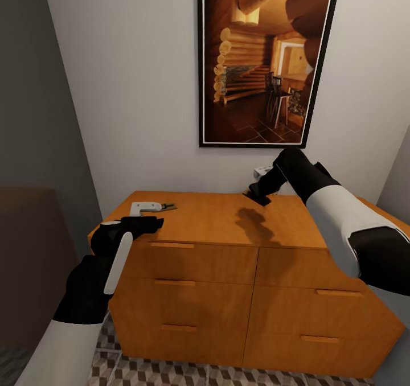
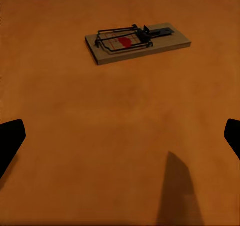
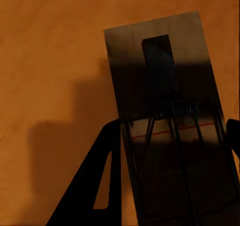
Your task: Take the four mousetraps from the cabinet in the bathroom and place them on the bathroom floor. Make sure all four end up on the same floor surface, and ensure that at least two of them are either under or directly next to the same bathroom sink.
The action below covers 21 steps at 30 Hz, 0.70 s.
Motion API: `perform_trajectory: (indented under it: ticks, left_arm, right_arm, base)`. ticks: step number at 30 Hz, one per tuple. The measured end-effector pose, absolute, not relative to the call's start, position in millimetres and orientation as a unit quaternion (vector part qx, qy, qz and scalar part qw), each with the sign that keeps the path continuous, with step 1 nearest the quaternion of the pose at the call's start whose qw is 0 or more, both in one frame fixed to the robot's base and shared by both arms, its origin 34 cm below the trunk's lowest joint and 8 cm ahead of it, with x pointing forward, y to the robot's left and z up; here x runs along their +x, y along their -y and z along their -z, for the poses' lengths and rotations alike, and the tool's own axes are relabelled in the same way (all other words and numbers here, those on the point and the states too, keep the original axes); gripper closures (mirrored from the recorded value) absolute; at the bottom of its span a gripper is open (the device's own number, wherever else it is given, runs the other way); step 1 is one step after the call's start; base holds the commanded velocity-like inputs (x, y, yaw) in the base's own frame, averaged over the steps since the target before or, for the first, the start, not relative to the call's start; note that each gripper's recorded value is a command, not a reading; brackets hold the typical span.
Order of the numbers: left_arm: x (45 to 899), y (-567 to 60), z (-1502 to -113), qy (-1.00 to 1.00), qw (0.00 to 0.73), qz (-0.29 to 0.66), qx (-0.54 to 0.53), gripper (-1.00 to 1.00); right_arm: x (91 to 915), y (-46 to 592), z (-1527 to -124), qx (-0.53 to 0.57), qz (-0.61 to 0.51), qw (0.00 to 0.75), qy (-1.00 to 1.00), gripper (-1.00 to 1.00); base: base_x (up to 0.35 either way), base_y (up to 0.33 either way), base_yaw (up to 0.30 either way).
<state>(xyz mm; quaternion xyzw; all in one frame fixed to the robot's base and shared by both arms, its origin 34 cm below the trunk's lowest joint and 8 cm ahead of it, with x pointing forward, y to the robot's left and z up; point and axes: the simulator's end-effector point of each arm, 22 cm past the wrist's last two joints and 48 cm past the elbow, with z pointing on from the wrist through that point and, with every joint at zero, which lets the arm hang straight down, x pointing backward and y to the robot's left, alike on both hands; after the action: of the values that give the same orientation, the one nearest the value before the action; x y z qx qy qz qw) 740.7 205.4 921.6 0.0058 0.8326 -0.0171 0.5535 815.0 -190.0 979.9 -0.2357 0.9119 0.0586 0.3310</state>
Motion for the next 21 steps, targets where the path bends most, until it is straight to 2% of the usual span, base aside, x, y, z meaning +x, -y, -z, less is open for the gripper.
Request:
perform_trajectory:
  ticks: [21]
  left_arm:
    - [740, -201, -920, -0.834, 0.551, 0.02, 0.009, -1.0]
  right_arm:
    - [820, 207, -997, -0.23, -0.046, 0.352, -0.906, 1.0]
  base:
    - [0.0, 0.0, 0.0]
